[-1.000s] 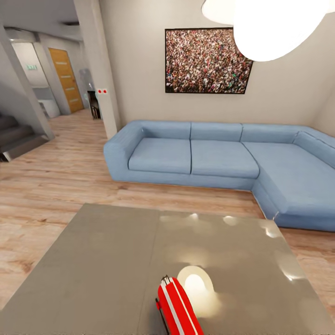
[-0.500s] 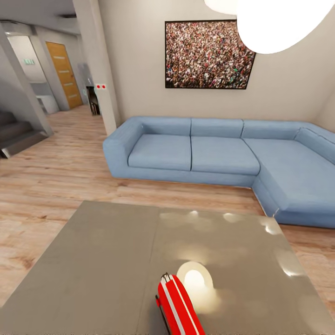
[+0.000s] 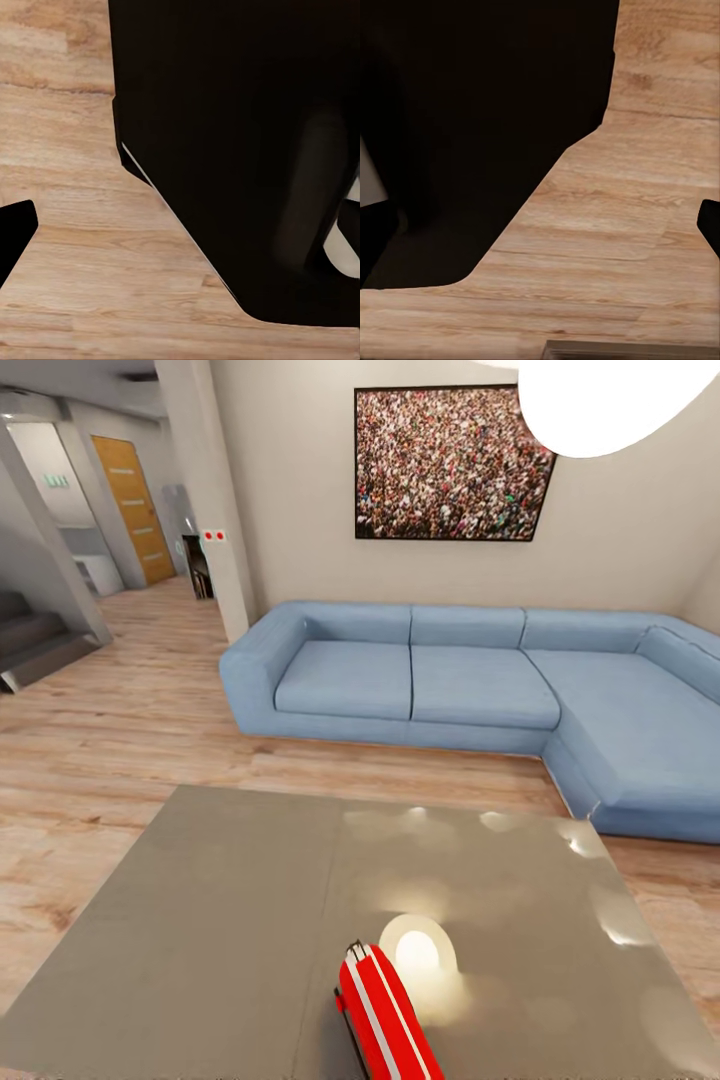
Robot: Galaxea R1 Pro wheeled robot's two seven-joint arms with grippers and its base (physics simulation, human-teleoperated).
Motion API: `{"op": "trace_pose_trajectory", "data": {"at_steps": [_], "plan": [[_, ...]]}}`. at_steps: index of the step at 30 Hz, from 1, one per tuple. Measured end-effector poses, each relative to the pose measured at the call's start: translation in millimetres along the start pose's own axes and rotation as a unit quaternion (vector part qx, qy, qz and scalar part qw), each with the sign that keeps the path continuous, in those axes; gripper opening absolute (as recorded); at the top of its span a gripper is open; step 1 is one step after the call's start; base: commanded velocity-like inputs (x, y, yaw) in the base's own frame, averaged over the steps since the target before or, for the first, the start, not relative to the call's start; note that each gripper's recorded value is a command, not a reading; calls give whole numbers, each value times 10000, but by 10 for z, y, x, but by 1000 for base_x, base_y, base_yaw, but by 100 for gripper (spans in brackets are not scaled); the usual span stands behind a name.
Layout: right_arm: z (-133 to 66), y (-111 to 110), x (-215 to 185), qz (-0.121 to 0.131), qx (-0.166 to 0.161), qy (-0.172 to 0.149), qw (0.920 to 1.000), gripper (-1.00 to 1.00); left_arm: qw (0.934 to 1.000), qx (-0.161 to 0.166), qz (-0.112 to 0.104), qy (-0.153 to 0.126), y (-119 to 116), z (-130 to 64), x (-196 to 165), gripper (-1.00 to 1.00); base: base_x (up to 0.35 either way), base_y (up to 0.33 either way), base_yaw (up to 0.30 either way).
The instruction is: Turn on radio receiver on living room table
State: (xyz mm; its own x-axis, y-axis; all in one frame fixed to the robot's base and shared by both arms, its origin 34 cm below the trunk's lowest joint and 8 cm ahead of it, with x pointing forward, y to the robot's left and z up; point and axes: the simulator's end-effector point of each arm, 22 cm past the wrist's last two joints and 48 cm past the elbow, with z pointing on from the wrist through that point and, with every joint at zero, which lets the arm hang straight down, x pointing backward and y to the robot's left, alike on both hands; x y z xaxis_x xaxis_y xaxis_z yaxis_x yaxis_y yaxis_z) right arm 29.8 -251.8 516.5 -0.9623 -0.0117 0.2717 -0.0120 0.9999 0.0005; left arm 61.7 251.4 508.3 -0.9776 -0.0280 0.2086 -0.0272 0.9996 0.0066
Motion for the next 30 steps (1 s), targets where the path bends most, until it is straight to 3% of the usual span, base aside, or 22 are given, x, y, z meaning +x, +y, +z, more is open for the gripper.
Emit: {"op": "trace_pose_trajectory", "data": {"at_steps": [30], "plan": [[-7, 2, 187, -3, -3, 243, 9997, 100, 9997, -10, 1, 238, 10, -3, 185, 100, 0, 0, 0]]}}
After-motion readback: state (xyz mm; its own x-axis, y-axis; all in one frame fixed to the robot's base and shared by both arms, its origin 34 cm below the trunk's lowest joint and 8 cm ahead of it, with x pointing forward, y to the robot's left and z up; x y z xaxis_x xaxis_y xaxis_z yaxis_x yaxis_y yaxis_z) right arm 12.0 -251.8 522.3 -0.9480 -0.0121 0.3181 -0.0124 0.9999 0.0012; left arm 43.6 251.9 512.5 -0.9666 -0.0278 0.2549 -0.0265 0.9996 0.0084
